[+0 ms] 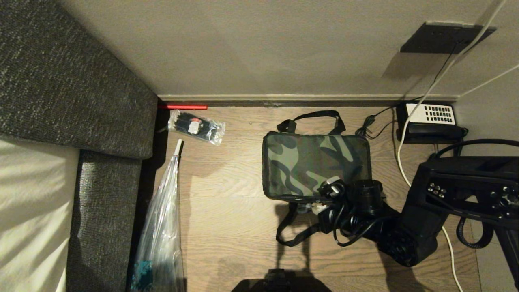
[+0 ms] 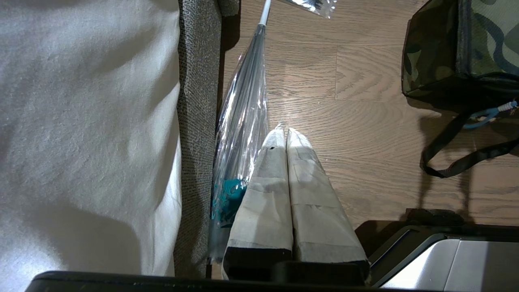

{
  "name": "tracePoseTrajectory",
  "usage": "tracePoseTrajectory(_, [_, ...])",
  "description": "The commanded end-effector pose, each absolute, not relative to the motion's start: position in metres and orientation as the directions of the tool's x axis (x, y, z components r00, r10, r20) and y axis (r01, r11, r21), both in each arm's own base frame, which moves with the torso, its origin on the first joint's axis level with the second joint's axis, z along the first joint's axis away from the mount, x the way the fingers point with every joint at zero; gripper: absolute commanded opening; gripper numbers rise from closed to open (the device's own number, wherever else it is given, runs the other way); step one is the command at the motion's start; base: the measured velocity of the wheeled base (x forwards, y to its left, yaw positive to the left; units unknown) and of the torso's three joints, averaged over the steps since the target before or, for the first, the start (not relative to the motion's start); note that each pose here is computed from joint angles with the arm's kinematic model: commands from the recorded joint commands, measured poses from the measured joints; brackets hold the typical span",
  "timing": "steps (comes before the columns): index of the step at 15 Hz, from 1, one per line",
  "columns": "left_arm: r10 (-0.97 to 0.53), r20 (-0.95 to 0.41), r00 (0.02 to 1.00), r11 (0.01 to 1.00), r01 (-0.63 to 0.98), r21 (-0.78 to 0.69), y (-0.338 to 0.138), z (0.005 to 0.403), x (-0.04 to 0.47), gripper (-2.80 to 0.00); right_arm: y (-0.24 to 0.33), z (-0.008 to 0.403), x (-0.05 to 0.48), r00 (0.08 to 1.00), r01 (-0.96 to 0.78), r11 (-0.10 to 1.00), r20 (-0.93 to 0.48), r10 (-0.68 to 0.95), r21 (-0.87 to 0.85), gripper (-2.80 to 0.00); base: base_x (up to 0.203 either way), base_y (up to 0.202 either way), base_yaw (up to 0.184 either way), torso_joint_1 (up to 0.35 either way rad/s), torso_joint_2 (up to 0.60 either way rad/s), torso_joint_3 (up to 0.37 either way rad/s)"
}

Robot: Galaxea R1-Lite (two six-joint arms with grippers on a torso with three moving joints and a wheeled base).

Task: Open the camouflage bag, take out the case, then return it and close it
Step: Open the top of the storage box

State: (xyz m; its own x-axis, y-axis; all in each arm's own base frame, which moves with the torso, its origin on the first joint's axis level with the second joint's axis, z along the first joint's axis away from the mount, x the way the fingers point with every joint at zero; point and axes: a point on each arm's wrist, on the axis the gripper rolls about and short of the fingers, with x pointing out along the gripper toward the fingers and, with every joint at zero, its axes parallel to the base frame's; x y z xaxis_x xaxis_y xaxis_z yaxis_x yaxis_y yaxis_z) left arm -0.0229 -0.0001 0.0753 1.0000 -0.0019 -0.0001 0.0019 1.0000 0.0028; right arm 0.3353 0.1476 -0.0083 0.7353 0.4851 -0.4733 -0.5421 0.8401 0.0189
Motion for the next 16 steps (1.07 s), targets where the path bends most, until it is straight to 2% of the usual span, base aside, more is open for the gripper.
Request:
tracePoseTrajectory(1, [-0.002, -0.005, 1.000, 1.000, 0.002, 0.003, 0.000, 0.074, -0.023, -2.80, 0.149, -0.011, 0.337, 0.742, -0.546, 0.837, -0.456, 0.492, 0.014, -2.80, 0.000, 0.000, 0.000, 0.000, 0.00, 0.000])
tracePoseTrajectory(7, [-0.002, -0.005, 1.000, 1.000, 0.002, 0.003, 0.000, 0.074, -0.023, -2.80, 0.144, 0.005, 0.326, 0.752, -0.551, 0.834, -0.434, 0.497, 0.000, -2.80, 0.000, 0.000, 0.000, 0.000, 0.00, 0.000])
tracePoseTrajectory(16, [-0.002, -0.005, 1.000, 1.000, 0.002, 0.003, 0.000, 0.074, -0.023, -2.80, 0.116, 0.011, 0.301, 0.745, -0.539, 0.840, -0.498, 0.444, -0.058, -2.80, 0.000, 0.000, 0.000, 0.000, 0.00, 0.000])
